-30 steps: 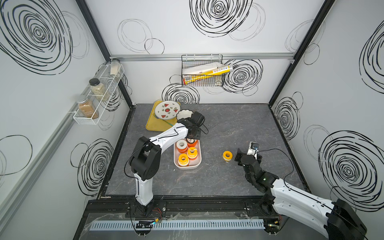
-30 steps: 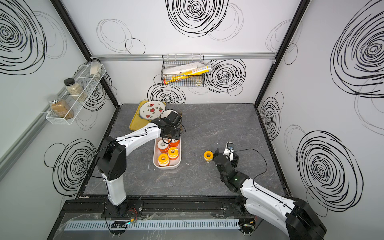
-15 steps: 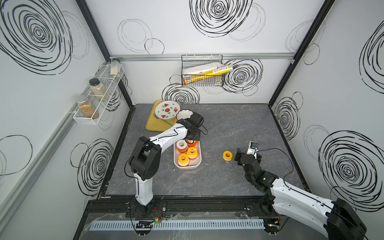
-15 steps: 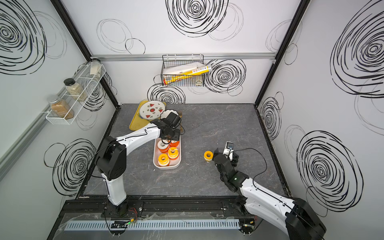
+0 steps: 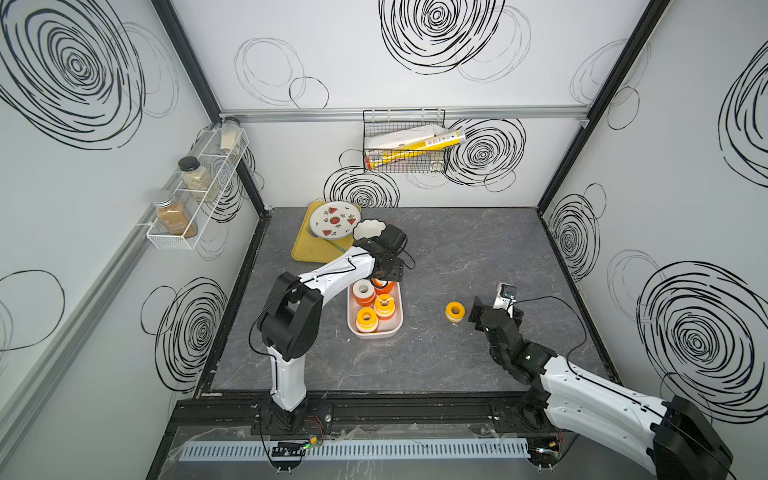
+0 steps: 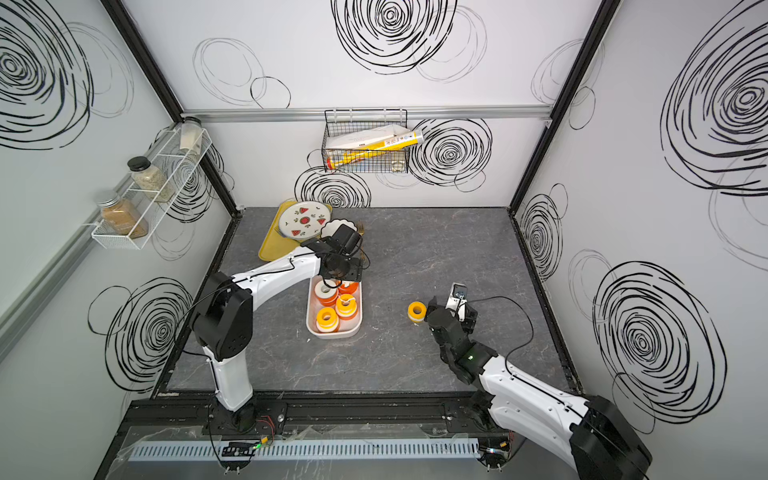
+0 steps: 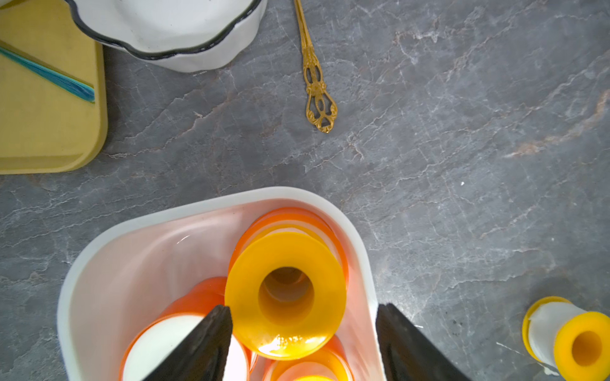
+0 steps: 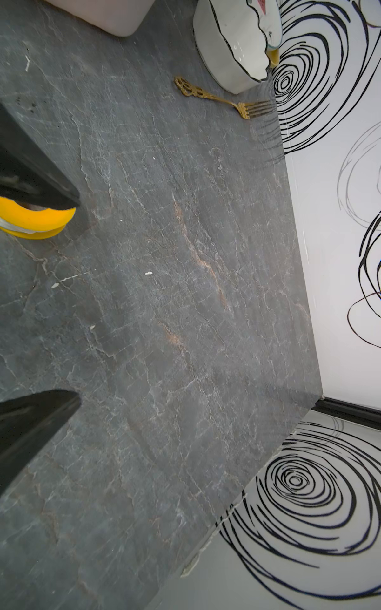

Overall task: Put the sealing tape into the storage box
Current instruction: Place the sealing tape in the storage box, then pick up the sealing tape at the center of the board.

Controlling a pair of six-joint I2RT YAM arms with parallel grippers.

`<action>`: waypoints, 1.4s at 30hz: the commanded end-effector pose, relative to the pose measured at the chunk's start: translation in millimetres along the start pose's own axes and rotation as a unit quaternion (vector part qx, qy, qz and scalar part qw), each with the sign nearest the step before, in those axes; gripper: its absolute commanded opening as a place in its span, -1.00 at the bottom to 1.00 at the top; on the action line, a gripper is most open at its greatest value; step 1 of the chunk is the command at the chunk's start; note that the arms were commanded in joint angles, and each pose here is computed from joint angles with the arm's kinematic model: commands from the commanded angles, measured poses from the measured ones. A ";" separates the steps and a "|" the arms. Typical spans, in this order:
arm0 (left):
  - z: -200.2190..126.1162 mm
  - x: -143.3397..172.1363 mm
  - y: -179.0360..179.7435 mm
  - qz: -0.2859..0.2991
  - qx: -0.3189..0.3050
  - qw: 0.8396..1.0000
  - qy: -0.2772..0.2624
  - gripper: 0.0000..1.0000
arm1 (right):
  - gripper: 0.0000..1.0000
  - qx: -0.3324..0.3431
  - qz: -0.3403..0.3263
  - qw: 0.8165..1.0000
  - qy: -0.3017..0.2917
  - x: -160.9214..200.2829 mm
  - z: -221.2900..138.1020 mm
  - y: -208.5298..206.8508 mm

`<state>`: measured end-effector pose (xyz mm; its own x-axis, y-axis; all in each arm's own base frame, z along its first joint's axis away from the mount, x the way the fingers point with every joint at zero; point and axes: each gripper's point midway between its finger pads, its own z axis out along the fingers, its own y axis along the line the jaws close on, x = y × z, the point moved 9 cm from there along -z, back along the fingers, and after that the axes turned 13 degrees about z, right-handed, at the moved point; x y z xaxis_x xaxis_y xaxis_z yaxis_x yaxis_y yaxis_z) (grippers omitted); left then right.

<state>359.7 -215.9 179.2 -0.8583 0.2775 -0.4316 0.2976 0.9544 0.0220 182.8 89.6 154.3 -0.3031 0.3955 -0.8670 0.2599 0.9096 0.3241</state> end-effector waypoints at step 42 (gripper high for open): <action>-187.8 132.5 70.8 -0.067 -0.041 0.962 -0.260 0.55 | 0.87 -0.003 0.003 1.000 -0.005 -8.9 1.2 9.2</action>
<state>188.5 -96.3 292.0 -0.5857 0.1090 -0.8032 0.1904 0.9817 -0.0056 184.5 91.7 155.0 -0.3113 0.3900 -0.8666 0.2558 0.9126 0.3188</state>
